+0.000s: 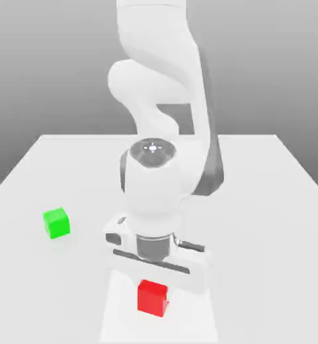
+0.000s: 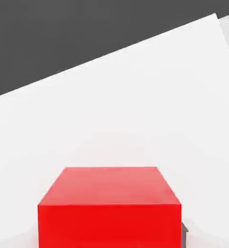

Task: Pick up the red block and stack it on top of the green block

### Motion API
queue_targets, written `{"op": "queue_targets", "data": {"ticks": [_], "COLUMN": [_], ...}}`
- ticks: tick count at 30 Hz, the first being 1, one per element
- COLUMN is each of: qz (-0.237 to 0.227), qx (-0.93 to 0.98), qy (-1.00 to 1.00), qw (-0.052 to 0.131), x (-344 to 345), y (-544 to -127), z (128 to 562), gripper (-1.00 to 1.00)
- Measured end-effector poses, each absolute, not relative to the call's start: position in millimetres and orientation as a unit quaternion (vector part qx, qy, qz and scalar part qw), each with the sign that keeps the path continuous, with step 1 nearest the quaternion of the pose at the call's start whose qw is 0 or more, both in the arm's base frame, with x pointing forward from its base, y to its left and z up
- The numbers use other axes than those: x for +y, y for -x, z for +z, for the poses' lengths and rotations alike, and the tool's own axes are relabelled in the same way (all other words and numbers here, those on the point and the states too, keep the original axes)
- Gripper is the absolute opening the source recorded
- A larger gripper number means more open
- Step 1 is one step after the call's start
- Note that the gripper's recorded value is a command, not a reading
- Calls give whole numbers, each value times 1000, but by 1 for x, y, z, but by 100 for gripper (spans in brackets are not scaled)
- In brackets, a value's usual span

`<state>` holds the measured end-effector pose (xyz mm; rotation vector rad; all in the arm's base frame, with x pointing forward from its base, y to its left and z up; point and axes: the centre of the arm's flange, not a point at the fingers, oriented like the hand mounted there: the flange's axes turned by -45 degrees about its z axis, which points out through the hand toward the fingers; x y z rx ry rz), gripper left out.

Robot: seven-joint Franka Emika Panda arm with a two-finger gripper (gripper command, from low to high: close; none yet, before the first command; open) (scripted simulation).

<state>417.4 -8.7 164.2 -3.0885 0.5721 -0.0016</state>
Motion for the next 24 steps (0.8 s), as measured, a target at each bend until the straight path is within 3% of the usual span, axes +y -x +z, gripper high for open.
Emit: {"op": "queue_targets", "data": {"ticks": [5,8,13,20,24], "qz": [-1,-3,-4,-1,-1], "qx": [225,343,492,700,727], "qy": [974,939,870,715,686], "qw": [-6,-19,-28,-7,4], "x": [-39,-117,-188,-252,-257], "y": [-409,-377,-312,-194,-178], "z": [210,224,240,247,227], "gripper": [-100,-100,-100,-100,-100]}}
